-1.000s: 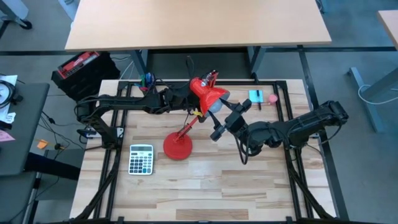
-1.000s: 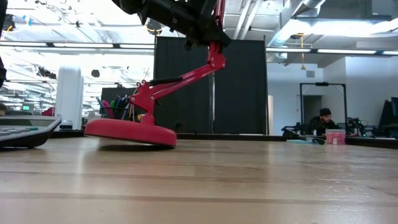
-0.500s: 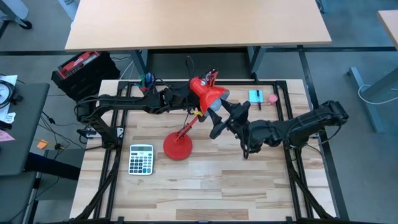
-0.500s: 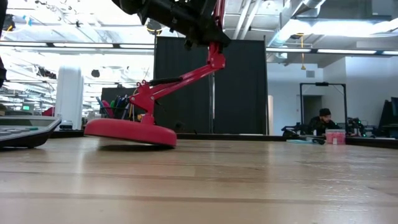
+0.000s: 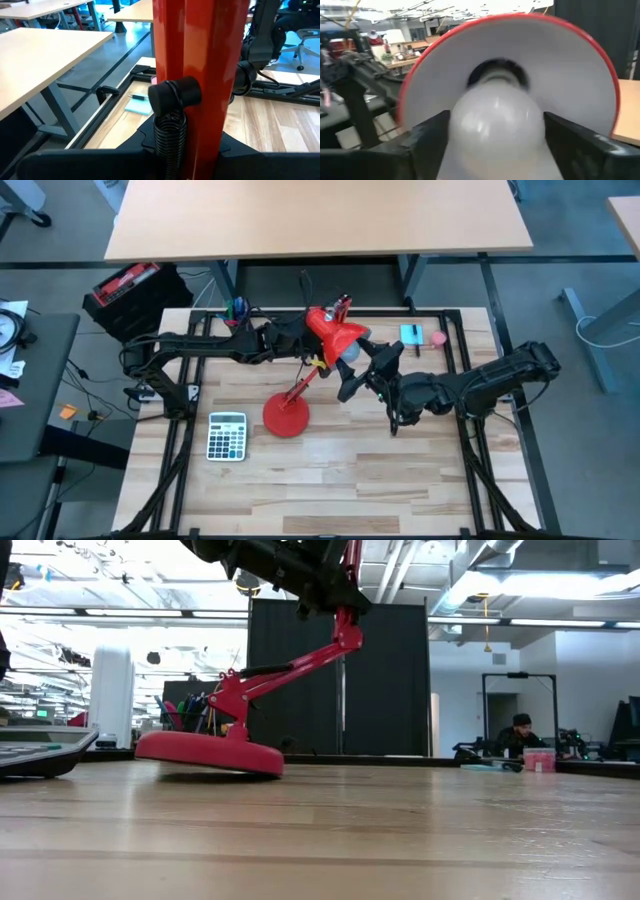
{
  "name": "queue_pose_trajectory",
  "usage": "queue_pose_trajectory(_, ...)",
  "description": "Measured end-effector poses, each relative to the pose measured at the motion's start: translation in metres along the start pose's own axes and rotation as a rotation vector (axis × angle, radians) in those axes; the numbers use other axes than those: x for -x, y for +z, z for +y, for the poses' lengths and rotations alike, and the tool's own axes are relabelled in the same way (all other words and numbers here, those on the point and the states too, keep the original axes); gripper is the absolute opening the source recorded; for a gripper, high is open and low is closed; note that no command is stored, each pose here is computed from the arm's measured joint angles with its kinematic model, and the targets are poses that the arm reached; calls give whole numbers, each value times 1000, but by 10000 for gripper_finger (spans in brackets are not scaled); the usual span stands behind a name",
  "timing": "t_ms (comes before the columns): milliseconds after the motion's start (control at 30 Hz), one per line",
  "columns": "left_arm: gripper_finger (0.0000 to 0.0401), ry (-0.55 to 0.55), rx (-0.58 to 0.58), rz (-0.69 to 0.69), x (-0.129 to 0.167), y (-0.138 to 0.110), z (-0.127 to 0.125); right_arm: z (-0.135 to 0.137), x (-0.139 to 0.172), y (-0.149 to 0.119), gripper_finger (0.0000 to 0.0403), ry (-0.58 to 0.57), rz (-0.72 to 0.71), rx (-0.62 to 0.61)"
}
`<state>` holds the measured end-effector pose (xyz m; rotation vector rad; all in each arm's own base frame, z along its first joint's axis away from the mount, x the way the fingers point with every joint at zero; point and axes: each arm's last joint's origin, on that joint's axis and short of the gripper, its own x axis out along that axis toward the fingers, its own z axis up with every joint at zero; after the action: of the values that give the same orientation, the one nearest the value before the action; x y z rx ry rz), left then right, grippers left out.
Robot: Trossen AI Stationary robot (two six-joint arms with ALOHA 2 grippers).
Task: Screw lightbulb
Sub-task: Insert the white lightbulb into the red desk lamp
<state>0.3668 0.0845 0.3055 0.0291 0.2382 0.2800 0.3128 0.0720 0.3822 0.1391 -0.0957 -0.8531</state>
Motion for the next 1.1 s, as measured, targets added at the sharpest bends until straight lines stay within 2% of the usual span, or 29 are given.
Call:
queue_pose_trajectory(67, 58, -2, -4, 1, 0, 0, 0, 0, 0, 0, 378, -3, -1, 20)
queue_pose_trajectory(133, 58, -3, -4, 1, 0, 0, 0, -1, 0, 0, 393, -8, 1, 32)
queue_pose_trajectory(300, 58, -3, -4, 5, 0, 0, 0, 1, 4, 0, 379, 6, 3, 107)
queue_pose_trajectory(467, 58, -2, -1, 8, 0, 0, 0, 6, 14, -1, 382, 36, 5, 207)
queue_pose_trajectory(667, 58, 0, 1, 11, 0, -1, 0, 13, 35, -3, 386, 41, 11, 502)
queue_pose_trajectory(833, 58, 4, 4, 18, 0, -1, 0, 15, 50, -3, 386, -44, 34, 864)
queue_pose_trajectory(1100, 58, 4, 6, 18, 0, -2, 1, 19, 39, -16, 386, -58, 67, 1345)
